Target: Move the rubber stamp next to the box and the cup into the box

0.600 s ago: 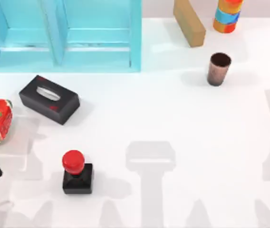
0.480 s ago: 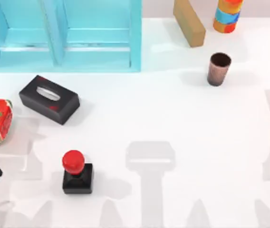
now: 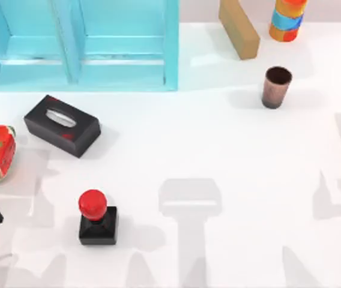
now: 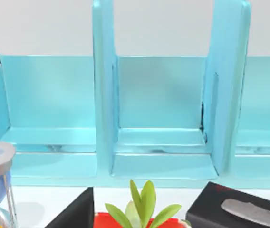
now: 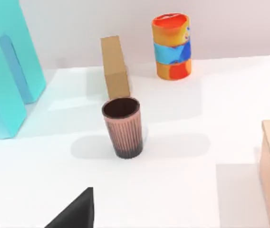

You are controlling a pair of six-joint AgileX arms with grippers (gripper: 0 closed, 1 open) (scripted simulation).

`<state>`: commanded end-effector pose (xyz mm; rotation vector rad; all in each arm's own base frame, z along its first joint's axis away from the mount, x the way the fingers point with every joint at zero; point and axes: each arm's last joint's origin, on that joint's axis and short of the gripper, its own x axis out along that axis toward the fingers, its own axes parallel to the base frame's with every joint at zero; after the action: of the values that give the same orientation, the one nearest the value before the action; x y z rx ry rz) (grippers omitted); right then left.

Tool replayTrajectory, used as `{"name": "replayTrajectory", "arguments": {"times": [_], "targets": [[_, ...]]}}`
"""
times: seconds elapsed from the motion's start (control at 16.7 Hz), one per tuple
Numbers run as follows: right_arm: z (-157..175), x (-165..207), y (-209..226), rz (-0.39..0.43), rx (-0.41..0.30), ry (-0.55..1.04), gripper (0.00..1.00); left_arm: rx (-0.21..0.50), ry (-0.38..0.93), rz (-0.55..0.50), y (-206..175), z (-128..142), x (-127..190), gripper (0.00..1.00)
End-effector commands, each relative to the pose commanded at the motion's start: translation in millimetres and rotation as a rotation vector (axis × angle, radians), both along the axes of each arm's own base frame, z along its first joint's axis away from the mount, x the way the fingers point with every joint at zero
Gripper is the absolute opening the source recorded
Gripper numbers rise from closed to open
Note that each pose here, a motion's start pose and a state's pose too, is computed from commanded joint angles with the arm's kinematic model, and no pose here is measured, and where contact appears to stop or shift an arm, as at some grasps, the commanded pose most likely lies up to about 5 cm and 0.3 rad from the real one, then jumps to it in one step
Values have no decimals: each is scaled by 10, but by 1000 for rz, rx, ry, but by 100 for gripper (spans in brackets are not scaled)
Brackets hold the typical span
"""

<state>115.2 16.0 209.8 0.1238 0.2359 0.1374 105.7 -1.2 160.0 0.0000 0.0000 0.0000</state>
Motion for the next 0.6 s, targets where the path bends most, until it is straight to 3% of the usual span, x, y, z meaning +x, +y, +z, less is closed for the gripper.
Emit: {"name": "replayTrajectory", "arguments": {"times": [0.3,0.6], "targets": [[474,357,353,114,65,380,100,0,0,0,0,0,0,100],[699,929,1095,140,-3,832,100,0,0,0,0,0,0,100]]}}
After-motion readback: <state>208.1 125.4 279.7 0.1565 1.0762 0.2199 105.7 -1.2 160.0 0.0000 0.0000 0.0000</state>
